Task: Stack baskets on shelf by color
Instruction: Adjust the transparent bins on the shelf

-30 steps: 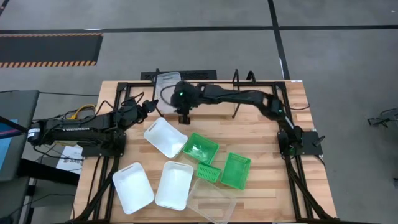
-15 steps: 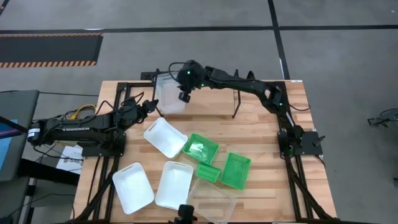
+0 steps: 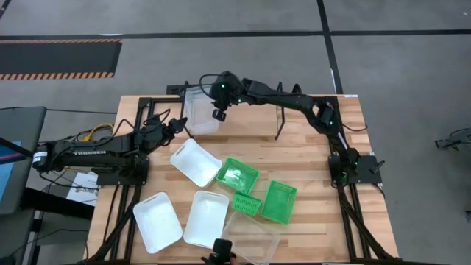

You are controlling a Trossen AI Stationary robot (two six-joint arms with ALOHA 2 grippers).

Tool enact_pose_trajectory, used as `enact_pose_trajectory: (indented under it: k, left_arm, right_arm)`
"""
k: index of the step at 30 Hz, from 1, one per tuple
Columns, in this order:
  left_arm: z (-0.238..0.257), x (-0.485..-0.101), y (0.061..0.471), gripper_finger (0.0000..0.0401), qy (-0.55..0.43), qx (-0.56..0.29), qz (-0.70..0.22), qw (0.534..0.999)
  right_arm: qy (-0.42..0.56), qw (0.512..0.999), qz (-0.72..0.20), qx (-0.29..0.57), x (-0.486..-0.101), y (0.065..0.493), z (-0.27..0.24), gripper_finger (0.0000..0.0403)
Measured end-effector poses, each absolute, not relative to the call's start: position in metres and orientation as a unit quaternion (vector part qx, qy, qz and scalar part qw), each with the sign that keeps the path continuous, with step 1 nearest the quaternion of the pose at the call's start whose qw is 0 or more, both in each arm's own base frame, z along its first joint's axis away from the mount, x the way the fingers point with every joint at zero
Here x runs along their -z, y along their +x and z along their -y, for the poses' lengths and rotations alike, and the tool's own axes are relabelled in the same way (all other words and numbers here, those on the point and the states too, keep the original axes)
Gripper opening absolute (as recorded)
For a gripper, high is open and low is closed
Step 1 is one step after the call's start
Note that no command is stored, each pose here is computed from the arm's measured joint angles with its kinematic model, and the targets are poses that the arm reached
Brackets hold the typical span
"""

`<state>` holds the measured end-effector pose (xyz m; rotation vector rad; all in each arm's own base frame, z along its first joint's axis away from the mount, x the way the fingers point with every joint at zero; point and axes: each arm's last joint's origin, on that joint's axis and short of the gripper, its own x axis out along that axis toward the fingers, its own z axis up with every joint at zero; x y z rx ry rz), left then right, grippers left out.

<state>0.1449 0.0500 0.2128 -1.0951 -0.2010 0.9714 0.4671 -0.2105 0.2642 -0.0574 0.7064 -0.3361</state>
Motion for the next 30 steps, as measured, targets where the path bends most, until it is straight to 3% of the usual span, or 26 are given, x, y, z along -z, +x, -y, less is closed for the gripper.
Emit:
enact_pose_trajectory:
  k: [13, 30]
  left_arm:
    - [-0.050, -0.213, 0.145, 0.0279, -0.499, -0.442, 0.091, 0.740]
    - [-0.050, -0.213, 0.145, 0.0279, -0.500, -0.441, 0.090, 0.740]
  right_arm:
    - [-0.032, 0.914, -0.377, 0.143, -0.238, 0.468, 0.198, 0.0107]
    - [0.014, 0.898, -0.414, 0.145, -0.236, 0.468, 0.177, 0.0107]
